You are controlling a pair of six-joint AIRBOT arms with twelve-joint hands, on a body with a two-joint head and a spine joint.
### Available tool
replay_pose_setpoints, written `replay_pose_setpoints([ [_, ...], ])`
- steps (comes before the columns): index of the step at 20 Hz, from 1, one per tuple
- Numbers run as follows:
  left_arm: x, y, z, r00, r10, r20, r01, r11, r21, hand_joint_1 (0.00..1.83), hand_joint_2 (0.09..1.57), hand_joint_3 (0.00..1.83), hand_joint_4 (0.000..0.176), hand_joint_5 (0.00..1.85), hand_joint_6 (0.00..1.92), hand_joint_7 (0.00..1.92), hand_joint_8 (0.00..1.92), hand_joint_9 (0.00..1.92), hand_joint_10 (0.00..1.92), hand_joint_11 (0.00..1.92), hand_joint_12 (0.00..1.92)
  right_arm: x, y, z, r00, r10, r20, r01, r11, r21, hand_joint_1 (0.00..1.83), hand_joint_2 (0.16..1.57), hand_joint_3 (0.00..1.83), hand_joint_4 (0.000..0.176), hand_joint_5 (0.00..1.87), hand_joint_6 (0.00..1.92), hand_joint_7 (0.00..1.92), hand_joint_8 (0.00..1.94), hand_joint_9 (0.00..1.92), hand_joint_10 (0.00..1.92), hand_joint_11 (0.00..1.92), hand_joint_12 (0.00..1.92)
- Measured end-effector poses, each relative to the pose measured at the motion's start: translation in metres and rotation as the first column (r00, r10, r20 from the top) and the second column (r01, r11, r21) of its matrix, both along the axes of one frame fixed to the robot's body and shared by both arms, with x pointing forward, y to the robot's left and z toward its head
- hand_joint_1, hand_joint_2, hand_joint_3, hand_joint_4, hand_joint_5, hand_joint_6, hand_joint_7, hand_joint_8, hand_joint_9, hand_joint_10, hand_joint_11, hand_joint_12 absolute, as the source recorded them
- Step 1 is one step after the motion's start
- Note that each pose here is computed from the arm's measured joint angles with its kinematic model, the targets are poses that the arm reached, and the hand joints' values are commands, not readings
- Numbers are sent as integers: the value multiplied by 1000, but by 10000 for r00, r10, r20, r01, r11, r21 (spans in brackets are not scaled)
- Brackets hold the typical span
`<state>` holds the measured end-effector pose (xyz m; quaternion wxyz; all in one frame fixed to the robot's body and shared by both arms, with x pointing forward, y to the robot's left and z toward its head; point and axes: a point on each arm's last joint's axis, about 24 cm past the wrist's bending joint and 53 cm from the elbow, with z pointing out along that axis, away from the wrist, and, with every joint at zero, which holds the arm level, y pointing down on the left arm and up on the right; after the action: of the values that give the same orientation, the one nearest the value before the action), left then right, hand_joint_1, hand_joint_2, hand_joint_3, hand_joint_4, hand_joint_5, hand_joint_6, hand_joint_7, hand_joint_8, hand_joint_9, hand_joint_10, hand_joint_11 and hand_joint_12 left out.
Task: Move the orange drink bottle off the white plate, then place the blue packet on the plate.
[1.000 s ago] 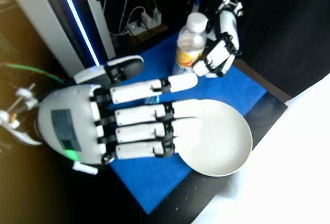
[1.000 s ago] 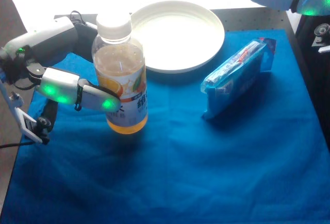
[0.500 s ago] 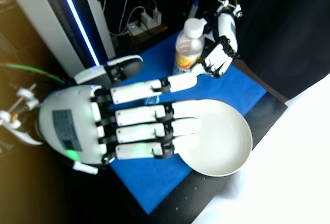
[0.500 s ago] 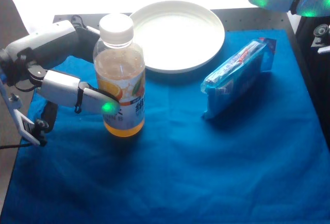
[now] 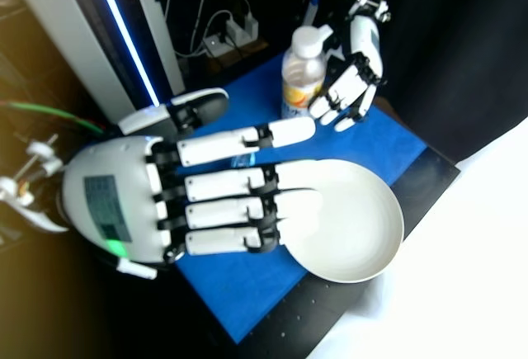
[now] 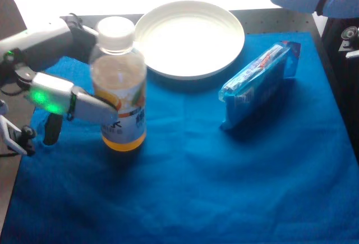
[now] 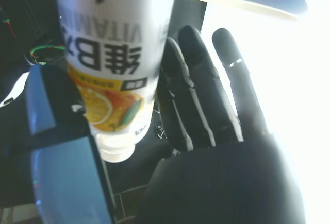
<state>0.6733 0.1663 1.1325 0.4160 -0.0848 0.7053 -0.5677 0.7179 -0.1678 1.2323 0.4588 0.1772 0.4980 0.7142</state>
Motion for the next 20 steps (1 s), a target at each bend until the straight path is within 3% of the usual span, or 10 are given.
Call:
replay_pose_setpoints([
  [4,1,5,3,10000,90,43,-90,10000,39,762,670,2,49,300,0,381,0,388,0,43,725,0,0,0,10000,2,1,-2,10000,-3,841,856,0,69,333,1,271,0,270,4,189,456],
  [6,-1,5,4,10000,50,38,-50,10000,82,705,645,0,109,173,0,215,0,225,0,1,648,0,0,0,10000,19,20,-19,10000,-44,791,849,0,72,317,0,273,2,275,5,207,457],
  [7,-2,8,6,9999,30,105,-32,9998,196,684,658,3,138,97,1,154,5,158,4,0,492,-1,1,0,10000,63,55,-63,9999,-129,768,849,0,50,293,0,266,0,271,3,210,458],
  [9,-2,15,12,9997,140,201,-145,9995,284,613,686,5,173,3,0,32,6,39,5,0,242,-3,2,0,9999,133,103,-131,9996,-250,771,822,0,91,261,0,248,0,266,1,230,463],
  [12,-4,27,24,9982,327,509,-354,9980,528,669,653,0,176,0,0,0,0,0,0,0,71,-7,10,-5,9993,373,32,-371,9976,-593,750,790,0,100,221,0,254,5,245,0,118,496],
  [13,-5,28,26,9981,370,496,-395,9979,505,734,578,0,157,0,0,10,0,28,3,9,82,-7,12,-7,9991,420,1,-419,9964,-735,792,715,0,119,231,2,264,3,211,0,25,621],
  [14,-7,31,25,9982,368,474,-397,9974,605,744,555,0,139,0,0,23,4,45,8,30,94,-8,14,-10,9988,481,-54,-484,9934,-1042,791,712,0,101,230,0,262,1,201,0,4,675],
  [16,-11,32,22,9985,329,427,-362,9962,791,738,562,0,156,0,0,37,7,66,13,48,107,-6,17,-8,9985,549,-30,-545,9815,-1834,770,715,0,96,290,0,326,0,261,0,3,841],
  [18,-17,36,22,9986,311,427,-350,9950,940,732,552,0,175,0,0,28,1,75,13,56,114,-3,23,1,9978,643,186,-576,9665,-2501,853,712,0,55,340,0,376,0,342,0,154,640],
  [20,-17,42,22,9978,449,481,-498,9931,1060,712,574,3,172,0,0,38,7,75,10,54,119,-2,36,0,9959,855,305,-695,9344,-3494,833,672,2,85,422,0,425,3,309,0,41,674],
])
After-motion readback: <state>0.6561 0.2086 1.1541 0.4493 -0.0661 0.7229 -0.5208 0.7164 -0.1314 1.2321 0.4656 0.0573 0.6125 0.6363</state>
